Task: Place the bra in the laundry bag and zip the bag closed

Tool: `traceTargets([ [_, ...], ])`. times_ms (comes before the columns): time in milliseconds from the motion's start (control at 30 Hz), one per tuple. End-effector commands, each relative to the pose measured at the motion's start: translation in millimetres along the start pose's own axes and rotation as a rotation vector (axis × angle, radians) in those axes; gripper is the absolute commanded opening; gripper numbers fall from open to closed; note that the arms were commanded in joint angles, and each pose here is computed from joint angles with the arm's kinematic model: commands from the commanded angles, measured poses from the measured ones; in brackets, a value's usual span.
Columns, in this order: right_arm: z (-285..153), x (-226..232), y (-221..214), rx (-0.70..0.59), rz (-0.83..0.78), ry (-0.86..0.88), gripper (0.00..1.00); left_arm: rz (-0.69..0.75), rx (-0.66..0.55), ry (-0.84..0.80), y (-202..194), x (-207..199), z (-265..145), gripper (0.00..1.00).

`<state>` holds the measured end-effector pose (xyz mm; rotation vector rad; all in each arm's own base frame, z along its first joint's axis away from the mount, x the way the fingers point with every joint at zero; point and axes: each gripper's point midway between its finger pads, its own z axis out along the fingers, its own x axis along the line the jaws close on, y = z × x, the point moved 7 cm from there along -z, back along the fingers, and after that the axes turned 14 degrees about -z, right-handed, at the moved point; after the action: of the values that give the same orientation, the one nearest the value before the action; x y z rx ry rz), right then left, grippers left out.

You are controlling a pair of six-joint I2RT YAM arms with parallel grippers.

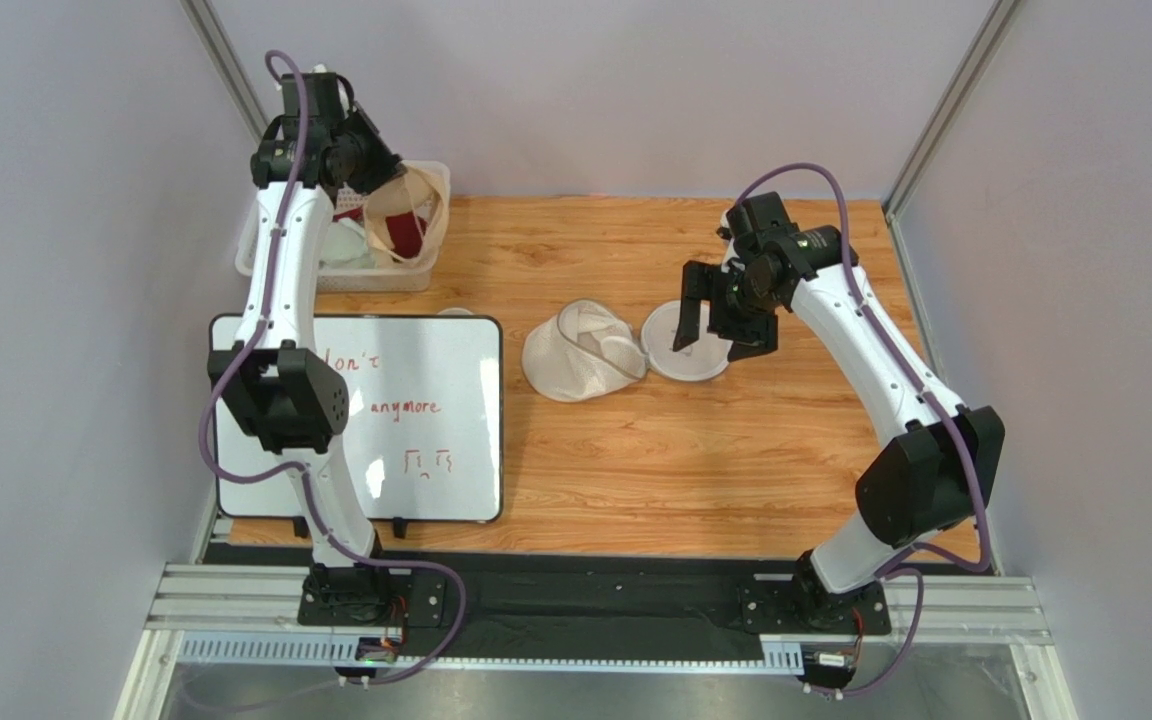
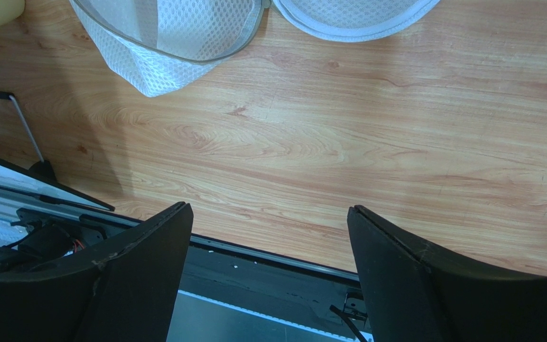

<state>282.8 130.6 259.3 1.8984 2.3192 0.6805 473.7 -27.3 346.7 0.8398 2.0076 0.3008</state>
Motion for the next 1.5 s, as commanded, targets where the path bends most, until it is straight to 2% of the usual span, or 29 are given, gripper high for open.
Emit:
traceTargets([
  [0, -12, 6, 4, -0.066, 0.0, 0.051, 0.85, -0.056, -0.017, -0.241, -1, -57, -50, 0.0],
  [200, -17, 11, 6, -0.083, -0.001, 0.083, 0.85, -0.027, -0.097, -0.426, 13, -98, -107, 0.0],
  [333, -22, 14, 7, -0.099, 0.001, 0.105, 0.85, 0.039, -0.059, -0.637, 6, -136, -149, 0.0],
  [467, -33, 17, 8, -0.126, 0.002, 0.119, 0.85, 0.135, 0.036, -0.786, -30, -169, -180, 0.0],
  [600, -56, 22, 4, -0.175, 0.011, 0.136, 0.86, 0.22, 0.136, -0.871, -69, -184, -205, 0.0],
  [733, -83, 21, -17, -0.226, 0.027, 0.114, 0.87, 0.278, 0.288, -0.889, -123, -188, -214, 0.0],
  [900, -94, 11, -60, -0.206, 0.114, 0.042, 0.87, 0.428, 0.434, -0.896, -200, -193, -228, 0.0],
  [1033, -98, 0, -100, -0.177, 0.218, -0.044, 0.86, 0.528, 0.519, -0.879, -250, -191, -242, 0.0],
  [1167, -111, -15, -134, -0.231, 0.285, -0.155, 0.85, 0.675, 0.572, -0.856, -308, -177, -251, 0.0],
  [1233, -112, -18, -143, -0.253, 0.285, -0.168, 0.84, 0.752, 0.603, -0.813, -346, -159, -249, 0.0],
  [1267, -108, -20, -148, -0.239, 0.281, -0.17, 0.84, 0.781, 0.654, -0.75, -370, -138, -234, 0.0],
  [1333, -109, -21, -158, -0.245, 0.273, -0.164, 0.84, 0.772, 0.663, -0.811, -389, -130, -241, 0.0],
  [1367, -105, -23, -165, -0.235, 0.271, -0.169, 0.84, 0.781, 0.697, -0.743, -408, -104, -226, 0.0],
  [1433, -106, -24, -176, -0.262, 0.264, -0.154, 0.84, 0.749, 0.673, -0.79, -416, -95, -231, 0.0],
  [1467, -99, -25, -182, -0.249, 0.257, -0.15, 0.84, 0.749, 0.688, -0.718, -429, -68, -216, 0.0],
])
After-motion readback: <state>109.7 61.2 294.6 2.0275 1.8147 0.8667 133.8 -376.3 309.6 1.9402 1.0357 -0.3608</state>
